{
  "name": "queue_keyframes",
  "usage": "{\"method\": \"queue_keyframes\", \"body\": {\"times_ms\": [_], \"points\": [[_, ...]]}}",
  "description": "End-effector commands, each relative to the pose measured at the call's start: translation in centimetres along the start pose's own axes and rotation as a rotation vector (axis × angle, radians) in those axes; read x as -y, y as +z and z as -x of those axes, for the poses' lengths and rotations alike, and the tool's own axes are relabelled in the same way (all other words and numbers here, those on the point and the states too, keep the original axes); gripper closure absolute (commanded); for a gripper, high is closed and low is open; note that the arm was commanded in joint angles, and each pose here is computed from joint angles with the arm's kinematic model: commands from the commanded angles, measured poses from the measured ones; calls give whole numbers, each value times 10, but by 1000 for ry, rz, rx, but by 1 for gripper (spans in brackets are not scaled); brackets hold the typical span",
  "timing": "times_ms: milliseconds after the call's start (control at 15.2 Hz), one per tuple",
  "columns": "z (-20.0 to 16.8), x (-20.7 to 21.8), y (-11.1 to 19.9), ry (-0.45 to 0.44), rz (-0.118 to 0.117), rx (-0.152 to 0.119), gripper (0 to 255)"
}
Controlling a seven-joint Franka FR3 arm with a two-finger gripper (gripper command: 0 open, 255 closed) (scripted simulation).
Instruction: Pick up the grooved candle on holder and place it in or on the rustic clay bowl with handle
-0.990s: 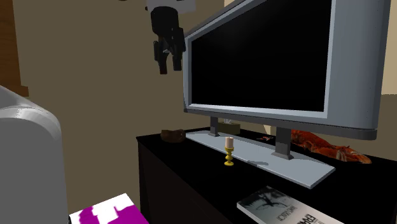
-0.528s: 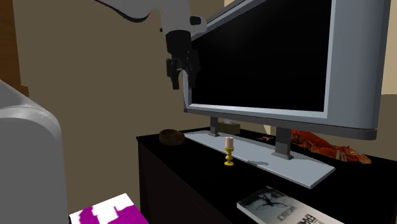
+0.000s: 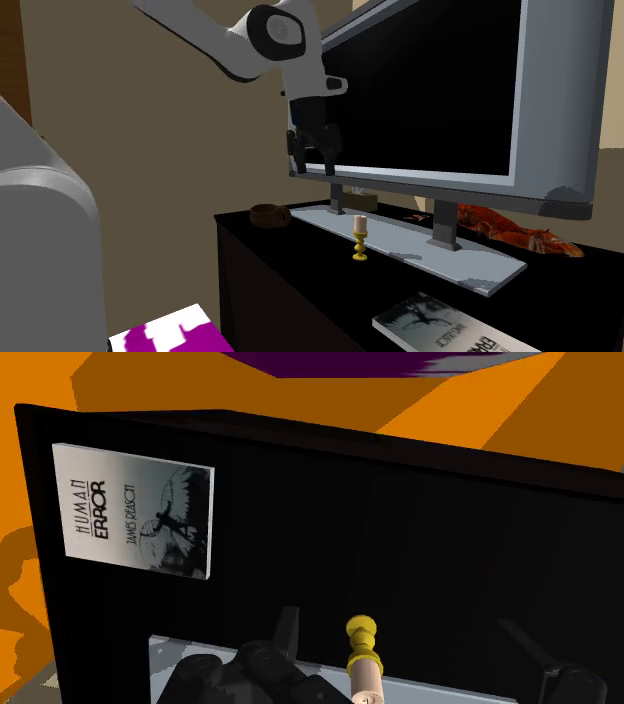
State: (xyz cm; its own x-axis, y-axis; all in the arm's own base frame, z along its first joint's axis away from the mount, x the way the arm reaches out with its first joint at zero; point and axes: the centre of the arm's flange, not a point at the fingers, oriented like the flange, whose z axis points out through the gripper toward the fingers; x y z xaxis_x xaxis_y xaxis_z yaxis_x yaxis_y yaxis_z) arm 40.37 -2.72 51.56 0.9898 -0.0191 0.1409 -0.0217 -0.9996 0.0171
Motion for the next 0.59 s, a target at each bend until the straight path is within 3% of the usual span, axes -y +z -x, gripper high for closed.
{"method": "queue_keyframes", "body": {"times_ms": [0, 528], "points": [[-18, 3, 20, -17, 3, -10, 0], [-82, 10, 101, -82, 14, -37, 0]]}}
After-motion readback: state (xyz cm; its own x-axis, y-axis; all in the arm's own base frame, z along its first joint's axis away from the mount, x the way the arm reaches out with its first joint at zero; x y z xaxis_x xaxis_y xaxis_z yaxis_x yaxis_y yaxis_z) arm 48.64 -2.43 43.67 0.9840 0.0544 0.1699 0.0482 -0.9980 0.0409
